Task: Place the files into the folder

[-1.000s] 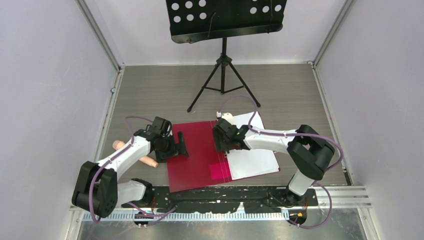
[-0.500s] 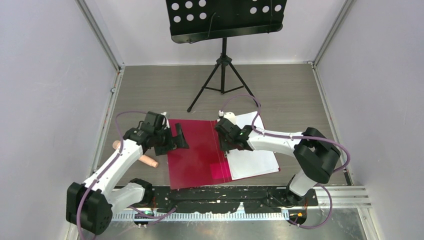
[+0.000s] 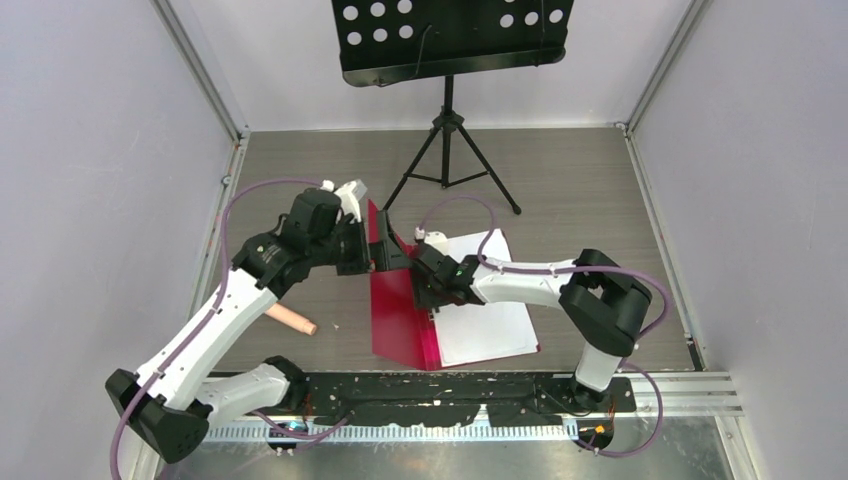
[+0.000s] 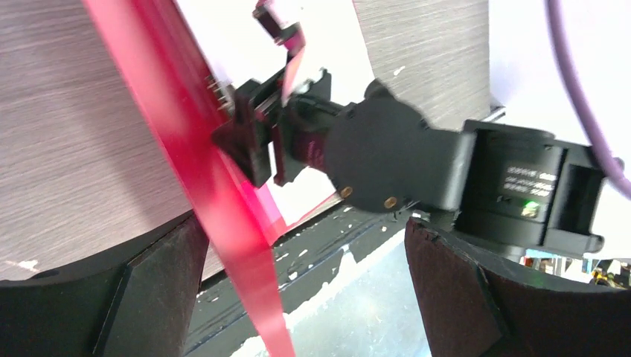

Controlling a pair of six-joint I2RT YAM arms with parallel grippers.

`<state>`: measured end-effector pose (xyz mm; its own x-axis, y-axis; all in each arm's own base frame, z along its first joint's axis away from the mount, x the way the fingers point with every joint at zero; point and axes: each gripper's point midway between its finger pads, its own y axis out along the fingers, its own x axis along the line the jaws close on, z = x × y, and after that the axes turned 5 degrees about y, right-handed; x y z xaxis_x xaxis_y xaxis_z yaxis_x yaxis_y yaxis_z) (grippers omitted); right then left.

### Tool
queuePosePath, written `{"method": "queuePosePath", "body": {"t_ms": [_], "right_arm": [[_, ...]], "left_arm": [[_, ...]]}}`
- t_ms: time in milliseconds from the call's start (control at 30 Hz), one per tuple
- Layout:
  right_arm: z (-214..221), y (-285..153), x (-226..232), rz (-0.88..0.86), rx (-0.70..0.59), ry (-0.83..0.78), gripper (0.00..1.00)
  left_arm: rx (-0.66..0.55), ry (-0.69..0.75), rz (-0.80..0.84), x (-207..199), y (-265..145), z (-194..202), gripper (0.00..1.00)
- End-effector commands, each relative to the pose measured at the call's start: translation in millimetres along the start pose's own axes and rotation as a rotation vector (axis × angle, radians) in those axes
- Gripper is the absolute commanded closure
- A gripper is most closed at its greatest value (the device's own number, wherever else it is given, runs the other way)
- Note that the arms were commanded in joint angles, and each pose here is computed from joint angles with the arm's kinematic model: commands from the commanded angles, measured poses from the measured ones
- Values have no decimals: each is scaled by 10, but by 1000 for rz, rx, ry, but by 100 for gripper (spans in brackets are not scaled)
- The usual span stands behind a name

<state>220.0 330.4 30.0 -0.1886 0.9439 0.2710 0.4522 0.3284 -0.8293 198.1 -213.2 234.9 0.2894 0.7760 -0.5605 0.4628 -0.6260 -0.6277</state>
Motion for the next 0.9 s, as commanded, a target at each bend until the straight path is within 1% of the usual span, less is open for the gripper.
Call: {"method": "queuePosePath", "body": {"t_ms": [0,33,67,100,133,167,200,233,267,300,333,367,400,500,600,700,867], "right_arm": [[-195,-183,214,-92,-65,103,48],[-161,-187,124,-82,-66,121,44],[-279,-294,76,-94,-101,152,42],[-229,-304,-35,-79,-99,167,39],[-342,-431,-83,-94,-135,200,38],[-298,-455,-216,-69,-137,208,36],[-405,-603,-259,-87,-177,233,35],[-350,-628,-415,-45,-181,237,33],[-441,-780,-462,-59,-224,262,32],[-400,-813,-609,-17,-236,267,31],[-478,-969,-655,-31,-281,293,30],[-441,-1005,-791,9,-294,298,29],[-512,-1150,-837,-5,-337,321,29],[-544,-1378,-1072,32,-396,354,27],[-610,-1636,-1173,36,-452,365,27],[-655,-1880,-1302,70,-500,374,27],[-669,-2193,-1527,120,-575,407,26]], "left_arm": [[-12,12,25,-229,67,-154,1],[-13,15,20,-250,92,-168,1],[-14,20,21,-275,120,-182,1],[-13,22,23,-299,142,-188,1],[-12,21,23,-319,167,-198,2],[-12,25,33,-360,181,-205,2],[-16,28,38,-393,199,-220,2],[-19,32,42,-434,217,-232,2],[-24,39,49,-488,229,-248,2],[-28,51,61,-566,235,-259,2],[-35,58,66,-623,242,-288,2],[-38,76,79,-723,243,-294,2],[-45,94,89,-816,249,-312,2],[-55,155,109,-1084,294,-335,2],[-27,179,122,-1268,484,-292,2],[14,178,128,-1363,759,-188,2],[66,155,137,-1351,1208,2,3]]}}
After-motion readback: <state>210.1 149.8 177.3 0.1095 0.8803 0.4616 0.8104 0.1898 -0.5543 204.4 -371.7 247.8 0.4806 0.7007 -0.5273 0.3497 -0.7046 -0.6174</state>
